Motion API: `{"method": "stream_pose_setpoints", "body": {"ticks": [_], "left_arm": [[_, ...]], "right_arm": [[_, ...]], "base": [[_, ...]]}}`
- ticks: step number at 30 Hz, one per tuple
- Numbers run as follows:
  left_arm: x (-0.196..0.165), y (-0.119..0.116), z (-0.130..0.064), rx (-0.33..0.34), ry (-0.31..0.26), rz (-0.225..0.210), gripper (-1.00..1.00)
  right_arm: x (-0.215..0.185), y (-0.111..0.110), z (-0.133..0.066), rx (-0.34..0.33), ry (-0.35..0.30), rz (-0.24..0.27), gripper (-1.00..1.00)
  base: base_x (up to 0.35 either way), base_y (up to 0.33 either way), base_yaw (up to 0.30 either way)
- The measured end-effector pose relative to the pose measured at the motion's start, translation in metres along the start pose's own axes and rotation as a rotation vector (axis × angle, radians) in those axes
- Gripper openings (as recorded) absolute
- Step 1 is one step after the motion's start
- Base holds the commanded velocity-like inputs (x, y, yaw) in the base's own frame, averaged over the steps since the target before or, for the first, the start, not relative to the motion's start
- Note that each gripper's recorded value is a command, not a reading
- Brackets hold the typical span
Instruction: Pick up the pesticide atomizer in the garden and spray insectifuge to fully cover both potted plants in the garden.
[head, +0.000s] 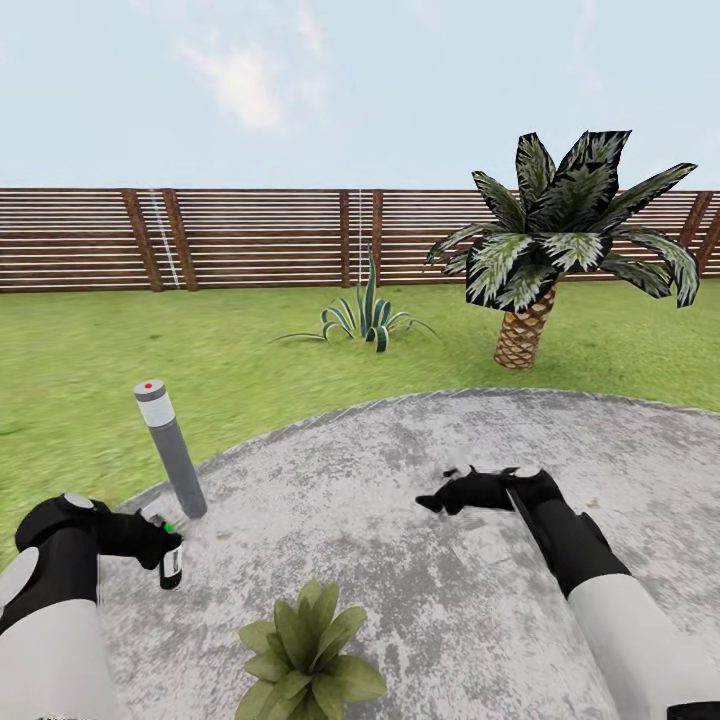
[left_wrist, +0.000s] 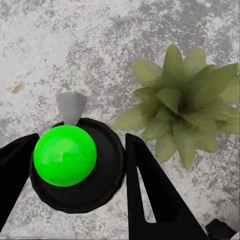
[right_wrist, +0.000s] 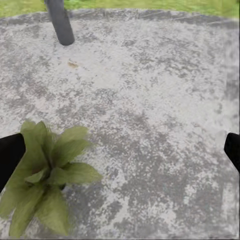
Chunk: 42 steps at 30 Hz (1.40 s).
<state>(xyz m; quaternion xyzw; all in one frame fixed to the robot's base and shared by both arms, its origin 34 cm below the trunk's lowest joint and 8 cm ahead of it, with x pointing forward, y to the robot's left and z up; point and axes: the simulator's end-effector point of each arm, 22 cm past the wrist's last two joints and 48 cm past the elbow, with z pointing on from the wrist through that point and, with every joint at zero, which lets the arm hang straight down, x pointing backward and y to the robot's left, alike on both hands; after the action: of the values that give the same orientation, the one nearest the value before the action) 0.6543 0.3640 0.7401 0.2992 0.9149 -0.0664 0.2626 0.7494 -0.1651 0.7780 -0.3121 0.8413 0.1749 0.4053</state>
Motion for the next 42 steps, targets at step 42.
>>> {"method": "stream_pose_setpoints", "body": {"ticks": [42], "left_arm": [[0.051,-0.041,0.048,0.082,0.170,-0.440,-1.00]], "right_arm": [[0.146,-0.140,-0.072,0.367,-0.063,0.640,1.00]], "base": [[0.000,0.000,0.000]]}}
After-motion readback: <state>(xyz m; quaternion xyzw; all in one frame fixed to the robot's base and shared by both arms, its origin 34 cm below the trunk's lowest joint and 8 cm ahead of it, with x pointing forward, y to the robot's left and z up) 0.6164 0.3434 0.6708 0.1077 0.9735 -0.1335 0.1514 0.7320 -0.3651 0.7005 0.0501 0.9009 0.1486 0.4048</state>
